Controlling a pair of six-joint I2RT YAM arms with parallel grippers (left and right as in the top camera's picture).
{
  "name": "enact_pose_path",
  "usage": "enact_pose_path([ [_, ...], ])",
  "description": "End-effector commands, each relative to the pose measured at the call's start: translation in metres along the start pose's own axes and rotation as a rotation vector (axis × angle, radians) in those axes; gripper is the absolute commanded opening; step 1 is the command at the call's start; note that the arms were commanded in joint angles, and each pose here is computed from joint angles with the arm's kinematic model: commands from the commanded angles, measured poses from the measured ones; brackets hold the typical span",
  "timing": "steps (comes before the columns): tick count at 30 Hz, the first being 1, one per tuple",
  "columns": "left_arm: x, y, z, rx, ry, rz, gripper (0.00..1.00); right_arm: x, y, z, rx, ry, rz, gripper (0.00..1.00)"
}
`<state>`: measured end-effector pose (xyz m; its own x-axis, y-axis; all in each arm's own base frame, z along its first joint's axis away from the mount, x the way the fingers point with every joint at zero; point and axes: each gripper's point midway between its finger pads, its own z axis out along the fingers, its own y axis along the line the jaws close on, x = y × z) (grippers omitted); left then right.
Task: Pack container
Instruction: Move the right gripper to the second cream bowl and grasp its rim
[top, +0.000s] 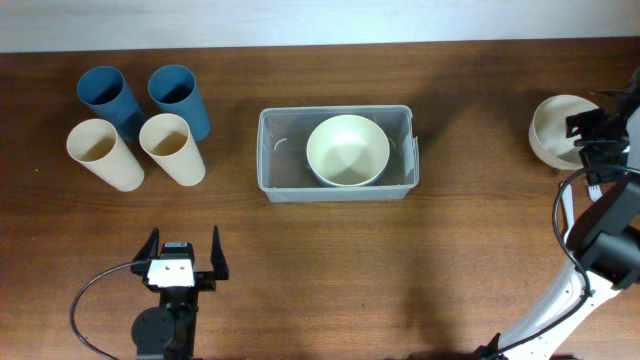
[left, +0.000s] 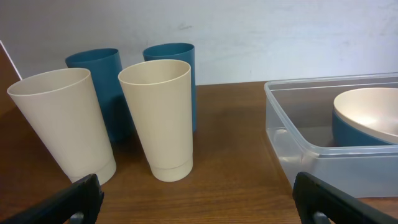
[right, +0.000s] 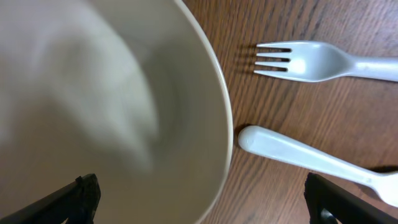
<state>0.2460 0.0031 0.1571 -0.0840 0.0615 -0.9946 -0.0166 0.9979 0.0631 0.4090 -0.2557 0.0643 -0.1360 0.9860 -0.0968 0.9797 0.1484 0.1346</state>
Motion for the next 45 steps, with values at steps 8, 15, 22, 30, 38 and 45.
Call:
enact_pose_path([
  [8, 0.001, -0.003, 0.000, 0.013, -0.002, 0.012, 1.00, -0.006, -0.003, 0.015, 0.007, 0.000, 0.016, 0.95],
  [15, 0.001, -0.003, 0.000, 0.013, -0.002, 0.012, 0.99, -0.008, -0.003, 0.021, 0.012, -0.005, 0.017, 0.93],
  [22, 0.001, -0.003, 0.000, 0.013, -0.002, 0.012, 1.00, -0.002, -0.005, 0.036, 0.025, 0.031, 0.018, 0.89],
  [30, 0.001, -0.003, 0.000, 0.013, -0.002, 0.012, 1.00, -0.003, -0.004, 0.038, 0.022, 0.028, 0.014, 0.63],
  [38, 0.001, -0.003, 0.000, 0.013, -0.002, 0.012, 1.00, -0.004, -0.003, 0.038, 0.016, 0.024, 0.014, 0.04],
  [45, 0.001, -0.003, 0.000, 0.013, -0.002, 0.012, 1.00, -0.008, 0.027, 0.015, -0.117, 0.039, -0.056, 0.04],
])
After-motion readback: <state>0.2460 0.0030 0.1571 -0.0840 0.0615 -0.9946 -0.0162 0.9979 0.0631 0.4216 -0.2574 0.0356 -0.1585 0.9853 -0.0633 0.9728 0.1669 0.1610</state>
